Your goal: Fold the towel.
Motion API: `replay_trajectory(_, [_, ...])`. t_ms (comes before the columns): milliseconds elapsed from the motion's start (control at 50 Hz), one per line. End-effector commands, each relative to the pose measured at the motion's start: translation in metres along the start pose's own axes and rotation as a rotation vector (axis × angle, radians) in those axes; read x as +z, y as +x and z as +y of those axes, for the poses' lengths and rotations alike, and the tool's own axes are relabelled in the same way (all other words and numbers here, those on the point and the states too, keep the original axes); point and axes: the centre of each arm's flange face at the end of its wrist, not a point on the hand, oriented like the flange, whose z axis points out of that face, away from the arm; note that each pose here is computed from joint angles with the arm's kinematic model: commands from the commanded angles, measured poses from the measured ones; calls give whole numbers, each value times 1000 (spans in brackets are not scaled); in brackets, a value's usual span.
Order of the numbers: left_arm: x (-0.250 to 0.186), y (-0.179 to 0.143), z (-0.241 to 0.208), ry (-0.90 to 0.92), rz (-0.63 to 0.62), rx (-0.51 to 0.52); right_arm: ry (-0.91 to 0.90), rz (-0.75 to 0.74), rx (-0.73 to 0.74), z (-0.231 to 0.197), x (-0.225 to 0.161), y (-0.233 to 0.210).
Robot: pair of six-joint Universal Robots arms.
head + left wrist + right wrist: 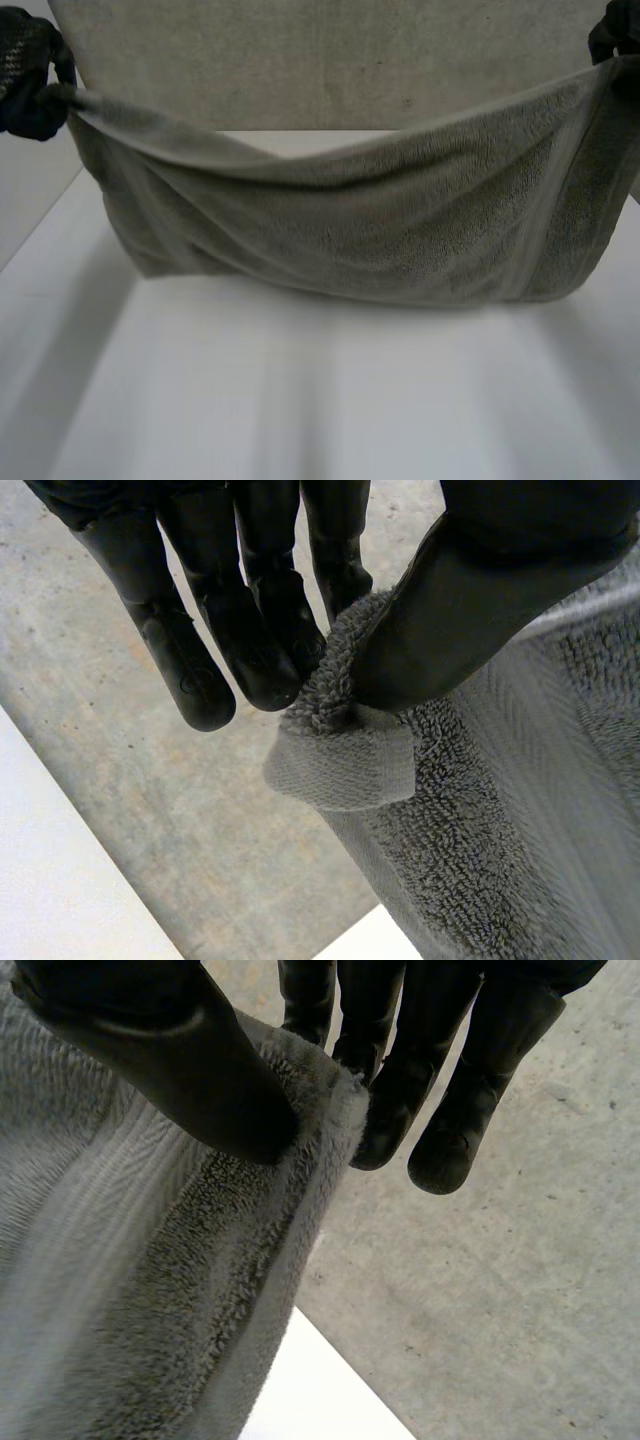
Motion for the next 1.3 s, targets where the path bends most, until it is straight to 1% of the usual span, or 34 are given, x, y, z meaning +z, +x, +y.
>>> replay_trajectory(20, [41, 0, 42, -104, 25, -45, -67, -133, -32, 34, 45, -28])
replay_trajectory(60, [51, 2, 54, -136, 27, -53, -123, -171, -100, 58, 64, -44])
replay_trajectory(140, [88, 19, 78, -168, 27, -62, -139, -169, -171, 79, 88, -51])
replay_trajectory(180, [103, 23, 77, -142, 17, -56, -113, -152, -202, 83, 101, -55])
replay_trajectory(220, [118, 24, 74, -109, -7, -51, -12, -79, -249, 75, 123, -53])
replay_trajectory(240, [132, 19, 63, -61, -42, -46, -11, -79, -249, 75, 123, -53])
replay_trajectory(280, [149, 7, 19, 93, -104, -52, 148, 49, -264, 39, 134, -35])
replay_trajectory(300, [149, 6, 19, 94, -105, -52, 149, 50, -264, 39, 134, -35])
replay_trajectory(320, [152, 0, -8, 179, -122, -71, 249, 109, -233, 13, 133, -25])
replay_trajectory(340, [152, 0, -8, 180, -123, -71, 358, 150, -189, -16, 126, -15])
replay_trajectory(360, [151, -6, -35, 265, -131, -99, 359, 151, -188, -16, 126, -15])
replay_trajectory(380, [148, -11, -63, 347, -138, -130, 452, 171, -124, -38, 118, -5])
replay_trajectory(400, [148, -11, -63, 348, -138, -131, 453, 171, -124, -38, 118, -5])
replay_trajectory(440, [136, -19, -101, 453, -135, -192, 562, 150, -6, -58, 110, 0])
replay_trajectory(520, [131, -18, -105, 456, -118, -226, 550, 118, 49, -47, 112, -2])
replay_trajectory(560, [133, -15, -94, 418, -110, -237, 474, 86, 56, -22, 116, -13])
replay_trajectory(600, [135, -4, -54, 290, -94, -251, 428, 69, 56, -6, 118, -19])
replay_trajectory(620, [135, -4, -54, 290, -94, -251, 428, 69, 56, -6, 118, -19])
replay_trajectory(660, [131, 10, 3, 109, -65, -272, 332, 39, 51, 27, 119, -33])
replay_trajectory(680, [131, 10, 4, 108, -65, -272, 332, 39, 51, 27, 119, -33])
replay_trajectory(700, [125, 17, 32, 25, -47, -281, 280, 22, 49, 44, 119, -41])
replay_trajectory(720, [125, 17, 32, 24, -46, -281, 225, 3, 45, 61, 117, -49])
replay_trajectory(760, [109, 33, 87, -111, 0, -294, 170, -25, 36, 79, 114, -60])
replay_trajectory(780, [109, 33, 87, -111, 0, -294, 170, -25, 36, 79, 114, -60])
replay_trajectory(800, [99, 41, 111, -163, 24, -292, 113, -48, 21, 97, 109, -70])
replay_trajectory(820, [88, 47, 134, -216, 46, -278, 56, -69, 0, 115, 105, -79])
replay_trajectory(840, [88, 47, 135, -216, 46, -278, 56, -69, 0, 115, 105, -80])
replay_trajectory(860, [76, 52, 154, -260, 62, -257, 1, -89, -23, 132, 99, -88])
replay_trajectory(880, [76, 52, 154, -260, 62, -257, -40, -106, -45, 144, 92, -94])
replay_trajectory(920, [53, 59, 182, -340, 100, -193, -73, -115, -66, 153, 86, -98])
replay_trajectory(1000, [28, 66, 200, -418, 145, -110, -139, -120, -87, 170, 76, -98])
replay_trajectory(1080, [8, 52, 204, -474, 135, -13, -207, -96, -82, 174, 65, -82])
replay_trajectory(1180, [6, 33, 172, -420, 90, 16, -189, -44, -84, 146, 52, -54])
replay_trajectory(1300, [8, 28, 149, -362, 85, 19, -173, -58, -61, 129, 51, -46])
